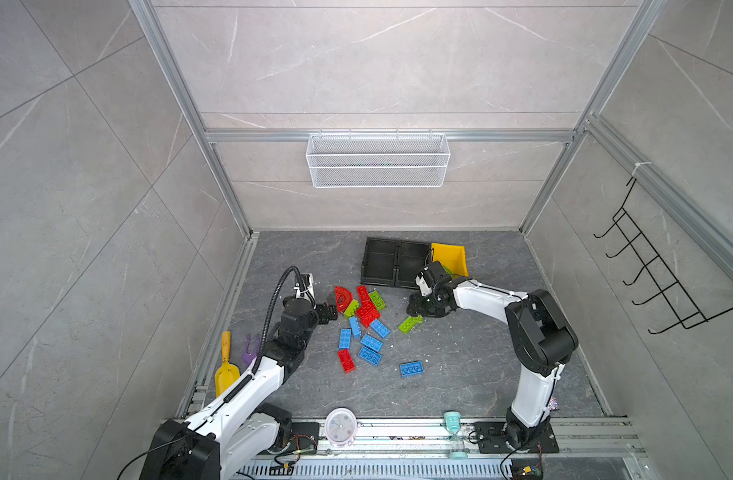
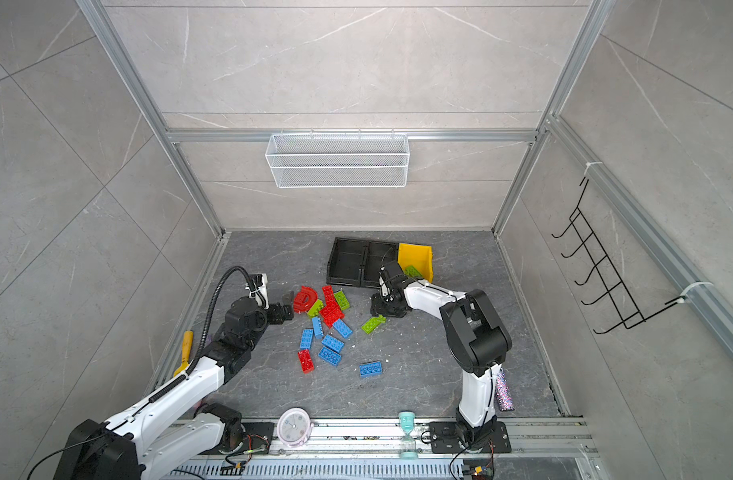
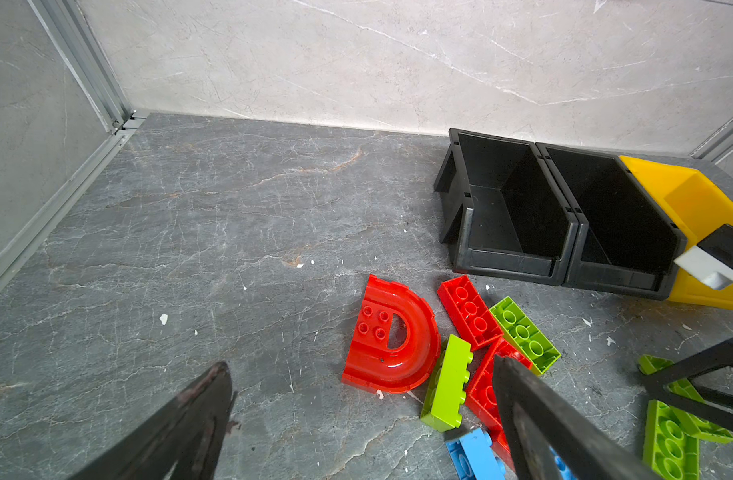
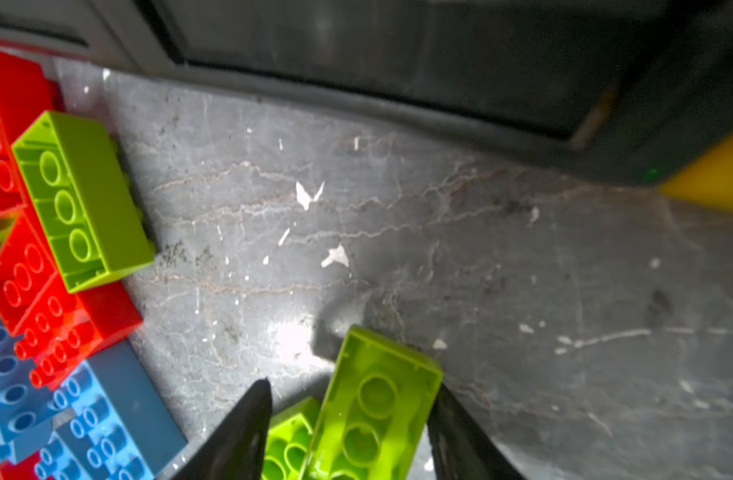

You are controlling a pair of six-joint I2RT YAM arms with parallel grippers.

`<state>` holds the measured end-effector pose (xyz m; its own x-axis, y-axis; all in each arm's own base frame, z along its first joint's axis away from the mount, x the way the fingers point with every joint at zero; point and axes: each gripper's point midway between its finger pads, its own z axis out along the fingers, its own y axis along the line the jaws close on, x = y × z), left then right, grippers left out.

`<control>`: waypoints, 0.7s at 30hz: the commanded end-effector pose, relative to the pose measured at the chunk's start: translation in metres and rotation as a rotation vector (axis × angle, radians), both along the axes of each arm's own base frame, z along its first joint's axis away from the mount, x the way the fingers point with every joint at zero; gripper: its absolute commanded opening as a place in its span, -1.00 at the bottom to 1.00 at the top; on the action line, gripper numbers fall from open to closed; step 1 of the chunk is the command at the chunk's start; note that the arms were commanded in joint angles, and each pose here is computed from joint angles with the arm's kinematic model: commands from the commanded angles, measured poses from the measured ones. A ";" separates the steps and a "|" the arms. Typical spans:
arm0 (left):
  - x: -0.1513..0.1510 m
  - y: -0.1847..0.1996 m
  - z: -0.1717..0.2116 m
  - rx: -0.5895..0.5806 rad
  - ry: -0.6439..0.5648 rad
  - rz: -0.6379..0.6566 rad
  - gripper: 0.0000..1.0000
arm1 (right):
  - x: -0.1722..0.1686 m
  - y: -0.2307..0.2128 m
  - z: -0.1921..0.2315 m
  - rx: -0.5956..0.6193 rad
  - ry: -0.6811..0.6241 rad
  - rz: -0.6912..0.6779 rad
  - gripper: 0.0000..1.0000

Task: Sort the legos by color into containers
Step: 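Lower the right gripper onto a lime-green brick and grasp it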

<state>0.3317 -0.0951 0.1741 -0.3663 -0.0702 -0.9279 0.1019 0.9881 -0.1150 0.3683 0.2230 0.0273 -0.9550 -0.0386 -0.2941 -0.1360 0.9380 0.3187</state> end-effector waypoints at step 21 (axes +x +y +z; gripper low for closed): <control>0.005 0.000 0.015 -0.011 -0.048 0.006 1.00 | 0.022 -0.007 0.051 -0.011 -0.120 -0.018 -0.47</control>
